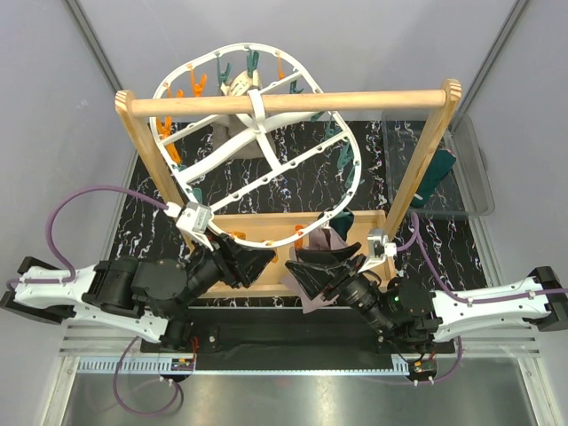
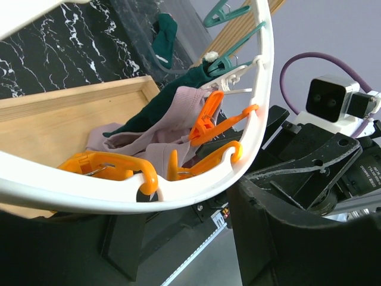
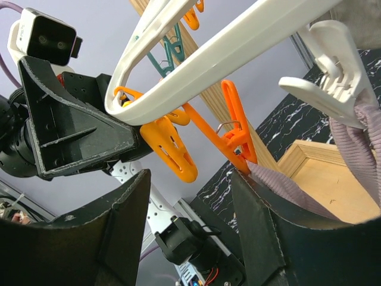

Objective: Clip the socks to the hanger
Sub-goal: Open the clamp at the hanger.

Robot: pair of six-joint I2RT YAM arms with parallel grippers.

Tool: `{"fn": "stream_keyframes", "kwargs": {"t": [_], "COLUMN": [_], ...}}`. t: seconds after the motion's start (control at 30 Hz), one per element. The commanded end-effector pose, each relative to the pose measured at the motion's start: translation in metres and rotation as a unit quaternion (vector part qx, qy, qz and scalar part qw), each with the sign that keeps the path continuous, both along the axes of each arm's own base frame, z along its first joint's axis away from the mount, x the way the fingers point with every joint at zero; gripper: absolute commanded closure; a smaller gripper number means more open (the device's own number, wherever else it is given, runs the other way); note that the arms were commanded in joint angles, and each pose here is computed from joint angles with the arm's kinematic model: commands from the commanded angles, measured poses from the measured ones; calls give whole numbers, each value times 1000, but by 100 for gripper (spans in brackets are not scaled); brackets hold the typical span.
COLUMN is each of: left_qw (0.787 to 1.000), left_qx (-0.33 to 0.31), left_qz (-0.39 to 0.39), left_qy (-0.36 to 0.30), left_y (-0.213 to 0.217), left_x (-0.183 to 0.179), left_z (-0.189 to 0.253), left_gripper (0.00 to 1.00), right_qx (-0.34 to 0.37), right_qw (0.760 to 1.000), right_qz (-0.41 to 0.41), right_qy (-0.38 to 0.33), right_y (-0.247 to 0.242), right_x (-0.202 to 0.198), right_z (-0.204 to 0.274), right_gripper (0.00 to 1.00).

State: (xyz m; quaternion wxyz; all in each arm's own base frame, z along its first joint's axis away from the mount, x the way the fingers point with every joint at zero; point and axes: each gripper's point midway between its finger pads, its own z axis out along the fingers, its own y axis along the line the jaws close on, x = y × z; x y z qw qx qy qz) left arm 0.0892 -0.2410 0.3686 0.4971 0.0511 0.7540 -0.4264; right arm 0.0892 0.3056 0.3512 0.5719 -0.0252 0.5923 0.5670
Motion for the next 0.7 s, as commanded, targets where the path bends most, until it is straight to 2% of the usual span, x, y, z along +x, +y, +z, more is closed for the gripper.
{"fn": "stream_keyframes", "kwargs": {"t": [0.0,0.37,0.53,0.67], "left_qw": [999,997,997,997], "left_qx": [-42,-60,-62,-69], "left_qz": [30,4,-7,-8], "left_qy": [-11,-41,-46,-40], "left_y": [-2,-15,-17,-17], "left_x": [9,3,1,0], "left_z": [20,23,26,26], "left_gripper": [44,47,41,41], "right_qx": [26,28,25,11], "right_qw": [1000,1000,1000,1000], "right_qz": [-3,-3,-7,-2], "right_qy": [8,11,12,-4], "right_y": [-7,-9,-8,-2], "right_x": [1,1,2,-1], "right_z": [13,11,12,15], "right_gripper": [37,39,42,45]}}
